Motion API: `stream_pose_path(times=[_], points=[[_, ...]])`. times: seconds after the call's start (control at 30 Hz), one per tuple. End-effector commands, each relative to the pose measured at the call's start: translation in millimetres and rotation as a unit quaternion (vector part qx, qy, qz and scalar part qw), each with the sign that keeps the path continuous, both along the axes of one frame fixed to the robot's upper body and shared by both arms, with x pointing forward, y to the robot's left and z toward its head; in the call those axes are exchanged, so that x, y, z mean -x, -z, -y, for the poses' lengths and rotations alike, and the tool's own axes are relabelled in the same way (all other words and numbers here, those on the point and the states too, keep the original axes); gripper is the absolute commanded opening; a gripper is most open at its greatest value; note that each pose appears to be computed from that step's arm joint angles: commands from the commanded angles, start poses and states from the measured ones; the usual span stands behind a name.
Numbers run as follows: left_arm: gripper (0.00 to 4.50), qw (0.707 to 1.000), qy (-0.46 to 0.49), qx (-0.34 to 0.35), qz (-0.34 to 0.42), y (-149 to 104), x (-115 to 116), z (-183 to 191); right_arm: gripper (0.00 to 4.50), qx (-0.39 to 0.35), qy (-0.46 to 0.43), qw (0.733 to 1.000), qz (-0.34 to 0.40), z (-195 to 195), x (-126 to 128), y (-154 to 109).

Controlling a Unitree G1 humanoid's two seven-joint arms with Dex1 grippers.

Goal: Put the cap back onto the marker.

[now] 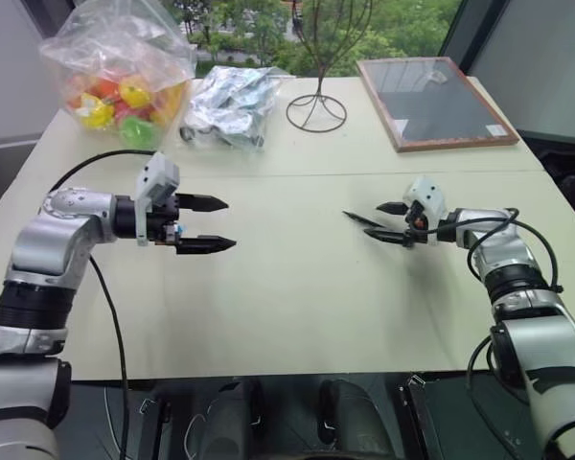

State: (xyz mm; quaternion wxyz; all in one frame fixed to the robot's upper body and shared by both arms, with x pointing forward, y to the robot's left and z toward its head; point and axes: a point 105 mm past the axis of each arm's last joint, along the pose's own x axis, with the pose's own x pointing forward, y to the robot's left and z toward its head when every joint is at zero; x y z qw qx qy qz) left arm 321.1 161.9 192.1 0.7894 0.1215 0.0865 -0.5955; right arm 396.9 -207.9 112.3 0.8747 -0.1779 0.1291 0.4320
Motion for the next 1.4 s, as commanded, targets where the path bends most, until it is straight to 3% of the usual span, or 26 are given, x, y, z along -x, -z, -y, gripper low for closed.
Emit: stream_pose_path(times=[0.03,0.53,0.63,0.77,0.8,0.83,1.1,1.27,1.4], points=[[4.46,1.000,-0.004,0.002,0.021,-6,0,-1,3.55,-0.025,0.001,1.000,0.017,-3,-6,-16],[4.46,0.999,-0.036,0.020,0.028,4,0,1,3.55,-0.010,0.000,1.000,-0.011,-13,-8,-2],[4.50,0.999,-0.039,0.023,0.030,5,0,2,2.70,-0.009,0.001,1.000,-0.014,-12,-8,0],[4.50,0.998,-0.043,0.025,0.030,7,0,2,0.58,-0.008,-0.002,1.000,-0.018,-13,-7,1],[4.50,0.998,-0.044,0.026,0.030,7,0,2,0.16,-0.007,-0.003,1.000,-0.019,-13,-7,1],[4.50,0.998,-0.045,0.025,0.030,8,1,2,0.07,-0.006,-0.005,1.000,-0.021,-14,-7,2],[4.50,0.997,-0.070,0.019,0.035,12,-4,-9,0.07,0.004,-0.010,1.000,0.001,-14,-10,-9],[4.50,0.992,-0.119,-0.005,0.052,9,-14,-39,0.07,0.033,-0.066,0.995,0.070,-27,-14,-62],[4.50,0.982,-0.162,-0.050,0.080,5,-21,-77,0.07,0.052,-0.145,0.979,0.134,-54,0,-107]])
